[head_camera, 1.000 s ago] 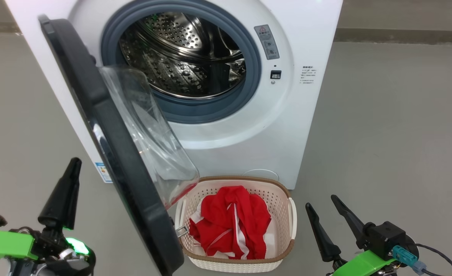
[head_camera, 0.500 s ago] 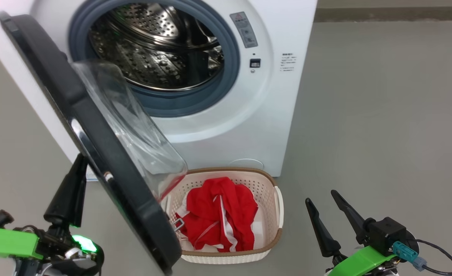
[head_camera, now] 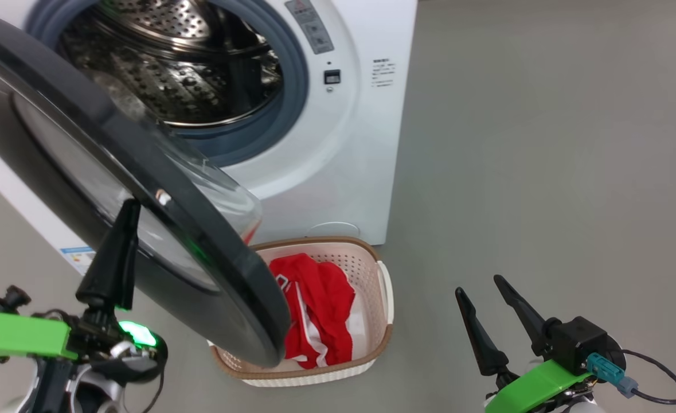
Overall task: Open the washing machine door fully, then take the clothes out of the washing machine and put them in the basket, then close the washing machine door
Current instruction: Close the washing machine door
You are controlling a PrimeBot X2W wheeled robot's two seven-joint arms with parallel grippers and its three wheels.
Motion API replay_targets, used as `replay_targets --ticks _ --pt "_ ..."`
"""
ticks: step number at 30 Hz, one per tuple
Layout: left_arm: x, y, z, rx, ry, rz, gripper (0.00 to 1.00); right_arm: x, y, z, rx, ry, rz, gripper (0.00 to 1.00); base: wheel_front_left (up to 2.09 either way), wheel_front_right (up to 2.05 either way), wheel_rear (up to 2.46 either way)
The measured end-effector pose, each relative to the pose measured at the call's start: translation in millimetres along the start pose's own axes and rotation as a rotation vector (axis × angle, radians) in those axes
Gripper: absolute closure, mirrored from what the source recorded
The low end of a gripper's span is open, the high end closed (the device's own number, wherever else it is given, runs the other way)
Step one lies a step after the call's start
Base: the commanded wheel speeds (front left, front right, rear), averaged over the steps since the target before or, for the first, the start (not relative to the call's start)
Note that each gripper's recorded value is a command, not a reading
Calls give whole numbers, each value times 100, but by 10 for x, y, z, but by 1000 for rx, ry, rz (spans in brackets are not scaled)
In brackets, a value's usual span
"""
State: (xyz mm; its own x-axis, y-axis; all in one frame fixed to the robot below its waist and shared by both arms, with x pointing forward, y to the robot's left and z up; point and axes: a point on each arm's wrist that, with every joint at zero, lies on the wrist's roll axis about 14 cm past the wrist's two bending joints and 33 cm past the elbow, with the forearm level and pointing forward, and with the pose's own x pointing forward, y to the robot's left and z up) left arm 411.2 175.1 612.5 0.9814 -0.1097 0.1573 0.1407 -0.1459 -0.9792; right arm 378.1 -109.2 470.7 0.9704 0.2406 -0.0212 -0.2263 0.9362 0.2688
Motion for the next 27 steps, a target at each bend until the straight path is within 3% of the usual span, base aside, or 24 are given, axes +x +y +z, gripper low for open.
replay_targets --ticks 27 --pt "1168 197 -306 -7 38 -34 100 138 -416 -83 -19 28 -97 0 0 0 0"
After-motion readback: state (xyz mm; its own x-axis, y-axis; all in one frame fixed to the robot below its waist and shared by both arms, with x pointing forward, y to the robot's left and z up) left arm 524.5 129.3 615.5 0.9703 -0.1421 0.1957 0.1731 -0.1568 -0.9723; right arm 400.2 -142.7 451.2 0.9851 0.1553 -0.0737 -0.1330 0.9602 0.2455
